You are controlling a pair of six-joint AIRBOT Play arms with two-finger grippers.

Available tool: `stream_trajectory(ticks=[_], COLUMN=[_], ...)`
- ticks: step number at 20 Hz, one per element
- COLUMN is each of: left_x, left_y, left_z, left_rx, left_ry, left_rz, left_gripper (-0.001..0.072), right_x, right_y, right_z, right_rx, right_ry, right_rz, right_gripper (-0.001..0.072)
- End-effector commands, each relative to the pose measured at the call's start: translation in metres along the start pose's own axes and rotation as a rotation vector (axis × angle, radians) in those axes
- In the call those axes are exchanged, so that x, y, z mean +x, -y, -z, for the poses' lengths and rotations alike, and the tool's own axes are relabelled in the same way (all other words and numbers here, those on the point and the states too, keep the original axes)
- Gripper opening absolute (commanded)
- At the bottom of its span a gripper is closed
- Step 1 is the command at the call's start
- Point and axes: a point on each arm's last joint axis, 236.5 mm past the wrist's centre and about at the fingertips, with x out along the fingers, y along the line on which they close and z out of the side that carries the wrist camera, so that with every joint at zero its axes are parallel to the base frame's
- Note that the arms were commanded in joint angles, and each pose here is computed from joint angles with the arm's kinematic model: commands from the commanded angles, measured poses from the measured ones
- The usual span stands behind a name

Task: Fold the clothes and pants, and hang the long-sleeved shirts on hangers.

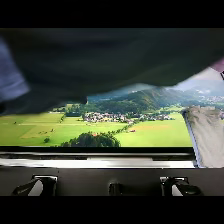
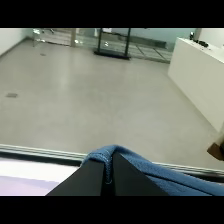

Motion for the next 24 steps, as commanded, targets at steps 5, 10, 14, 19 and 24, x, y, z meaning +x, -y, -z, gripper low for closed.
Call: stream_trajectory(ticks=[5, 10, 14, 19, 24], left_x=[0.035, 0.151, 0.236, 0.294, 0.290], left_y=[-0.032, -0.078, -0.114, -0.144, -0.156], left_z=[0.069, 0.243, 0.377, 0.521, 0.573], left_rx=[-0.046, -0.108, -0.149, -0.210, -0.222], left_ry=[-0.222, -0.663, -0.841, -0.954, -1.051], left_rz=[-0.058, 0.034, 0.033, -0.025, -0.033], left_gripper=[0.0013, 0.0014, 0.0014, 0.0015, 0.0015], right_x=[0.049, 0.149, 0.203, 0.242, 0.219], right_y=[0.025, 0.054, 0.097, 0.131, 0.133], right_z=[0.088, 0.297, 0.447, 0.581, 0.648], right_rx=[0.068, 0.278, 0.360, 0.397, 0.416], right_ry=[-0.313, -0.795, -0.978, -1.044, -1.207], right_rz=[0.035, 0.002, 0.089, 0.150, 0.163], right_gripper=[0.0025, 0.0025, 0.0025, 0.0025, 0.0025])
